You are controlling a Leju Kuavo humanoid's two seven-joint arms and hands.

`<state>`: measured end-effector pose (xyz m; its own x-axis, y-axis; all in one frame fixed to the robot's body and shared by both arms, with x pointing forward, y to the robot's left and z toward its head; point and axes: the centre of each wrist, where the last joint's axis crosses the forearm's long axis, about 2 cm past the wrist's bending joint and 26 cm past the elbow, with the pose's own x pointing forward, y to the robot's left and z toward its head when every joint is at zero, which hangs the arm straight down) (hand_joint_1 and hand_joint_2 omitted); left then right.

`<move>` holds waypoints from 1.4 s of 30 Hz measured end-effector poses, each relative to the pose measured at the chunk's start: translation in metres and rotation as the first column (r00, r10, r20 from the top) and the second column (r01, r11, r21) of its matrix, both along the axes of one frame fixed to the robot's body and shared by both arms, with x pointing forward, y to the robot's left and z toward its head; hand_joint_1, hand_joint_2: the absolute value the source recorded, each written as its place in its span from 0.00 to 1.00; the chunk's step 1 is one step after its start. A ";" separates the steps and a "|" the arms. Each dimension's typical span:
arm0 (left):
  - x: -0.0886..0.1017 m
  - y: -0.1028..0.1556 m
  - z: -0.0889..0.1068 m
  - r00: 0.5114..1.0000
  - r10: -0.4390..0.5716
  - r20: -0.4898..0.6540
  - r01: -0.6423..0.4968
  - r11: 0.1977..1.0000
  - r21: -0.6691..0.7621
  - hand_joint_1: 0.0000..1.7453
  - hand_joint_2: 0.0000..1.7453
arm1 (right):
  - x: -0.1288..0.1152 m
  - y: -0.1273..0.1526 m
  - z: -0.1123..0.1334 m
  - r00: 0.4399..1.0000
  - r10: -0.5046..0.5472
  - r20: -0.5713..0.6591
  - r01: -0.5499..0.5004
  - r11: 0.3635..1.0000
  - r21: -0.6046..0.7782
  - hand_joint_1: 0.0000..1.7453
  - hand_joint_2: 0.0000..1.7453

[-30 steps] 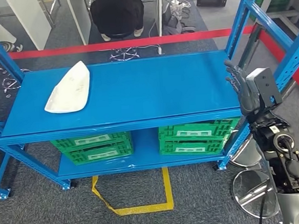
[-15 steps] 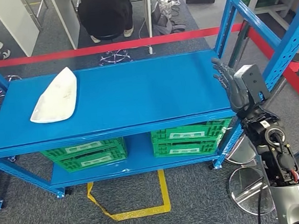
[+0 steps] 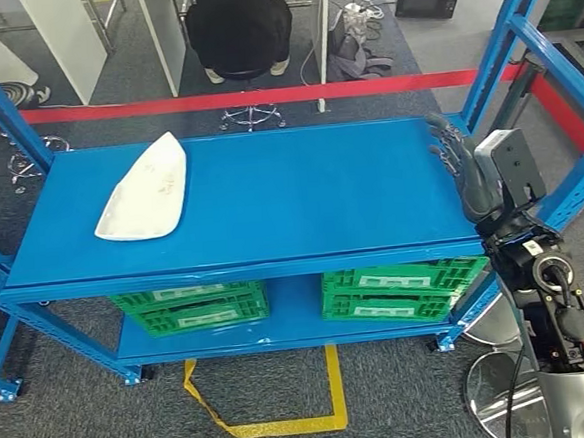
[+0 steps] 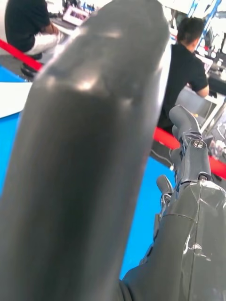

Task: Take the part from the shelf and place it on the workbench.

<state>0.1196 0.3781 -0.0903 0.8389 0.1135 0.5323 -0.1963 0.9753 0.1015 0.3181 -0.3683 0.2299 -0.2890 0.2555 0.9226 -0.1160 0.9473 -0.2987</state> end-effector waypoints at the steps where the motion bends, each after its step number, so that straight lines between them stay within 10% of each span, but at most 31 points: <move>1: 0.000 0.000 0.000 1.000 0.000 0.000 0.000 1.000 -0.001 0.00 0.00 | 0.000 0.000 0.000 1.000 0.000 0.000 0.000 1.000 0.000 0.00 0.00; 42: -0.005 0.001 -0.001 1.000 0.018 -0.004 -0.018 1.000 -0.004 0.00 0.00 | 0.002 0.005 0.000 0.999 0.038 -0.019 -0.039 0.999 -0.017 0.00 0.00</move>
<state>0.1145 0.3792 -0.0915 0.8389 0.1305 0.5284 -0.2134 0.9720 0.0988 0.3199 -0.3637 0.2295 -0.2821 0.2606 0.9233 -0.1579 0.9367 -0.3126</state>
